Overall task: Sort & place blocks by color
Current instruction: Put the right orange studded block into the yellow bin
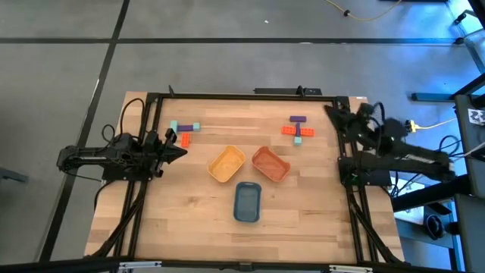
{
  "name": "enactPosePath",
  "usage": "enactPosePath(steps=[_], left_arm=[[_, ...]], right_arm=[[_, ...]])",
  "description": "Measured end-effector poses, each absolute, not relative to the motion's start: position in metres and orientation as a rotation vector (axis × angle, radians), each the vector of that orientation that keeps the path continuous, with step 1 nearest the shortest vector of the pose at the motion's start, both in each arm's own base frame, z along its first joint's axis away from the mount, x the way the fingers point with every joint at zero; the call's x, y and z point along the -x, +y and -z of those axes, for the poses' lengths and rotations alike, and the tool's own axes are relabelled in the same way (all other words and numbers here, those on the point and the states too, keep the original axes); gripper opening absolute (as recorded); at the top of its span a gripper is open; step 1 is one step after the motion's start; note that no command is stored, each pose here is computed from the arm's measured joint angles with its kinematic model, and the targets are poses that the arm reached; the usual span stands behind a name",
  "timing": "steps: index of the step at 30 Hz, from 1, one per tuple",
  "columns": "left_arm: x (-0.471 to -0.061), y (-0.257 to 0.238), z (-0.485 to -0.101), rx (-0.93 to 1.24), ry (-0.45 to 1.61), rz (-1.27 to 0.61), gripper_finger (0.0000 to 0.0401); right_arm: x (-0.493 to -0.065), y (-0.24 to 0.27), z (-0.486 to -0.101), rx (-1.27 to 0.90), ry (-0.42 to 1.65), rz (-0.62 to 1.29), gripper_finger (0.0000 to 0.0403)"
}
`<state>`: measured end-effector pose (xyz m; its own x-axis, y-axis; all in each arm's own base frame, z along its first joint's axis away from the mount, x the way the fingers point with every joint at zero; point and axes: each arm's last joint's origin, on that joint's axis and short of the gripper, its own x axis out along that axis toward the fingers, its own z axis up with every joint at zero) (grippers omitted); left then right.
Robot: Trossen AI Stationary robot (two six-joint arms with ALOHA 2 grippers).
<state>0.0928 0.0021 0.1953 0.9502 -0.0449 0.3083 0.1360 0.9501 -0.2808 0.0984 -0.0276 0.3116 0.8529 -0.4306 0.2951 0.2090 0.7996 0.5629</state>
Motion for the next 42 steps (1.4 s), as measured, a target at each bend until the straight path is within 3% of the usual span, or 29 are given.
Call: enactPosePath(steps=[7, 11, 15, 21, 26, 42], left_arm=[[-0.093, 0.002, -0.195, 0.305, -0.304, 0.094, 0.0000], [-0.093, 0.002, -0.195, 0.305, -0.305, 0.094, 0.0000], [-0.093, 0.002, -0.195, 0.305, -0.305, 0.094, 0.0000], [-0.093, 0.002, -0.195, 0.305, -0.304, 0.094, 0.0000], [-0.093, 0.002, -0.195, 0.305, -0.305, 0.094, 0.0000], [-0.093, 0.002, -0.195, 0.305, -0.304, 0.094, 0.0000]], right_arm=[[-0.133, -0.043, -0.346, -0.481, 0.209, 0.548, 0.0206], [-0.151, -0.066, -0.334, -0.507, 0.637, 0.651, 0.0275], [-0.166, -0.093, -0.311, -0.550, 0.998, 0.684, 0.0312], [-0.182, -0.127, -0.263, -0.521, 1.391, 0.601, 0.0320], [-0.193, -0.147, -0.227, -0.432, 1.588, 0.506, 0.0320], [-0.220, -0.175, -0.154, -0.160, 1.846, 0.362, 0.0320]])
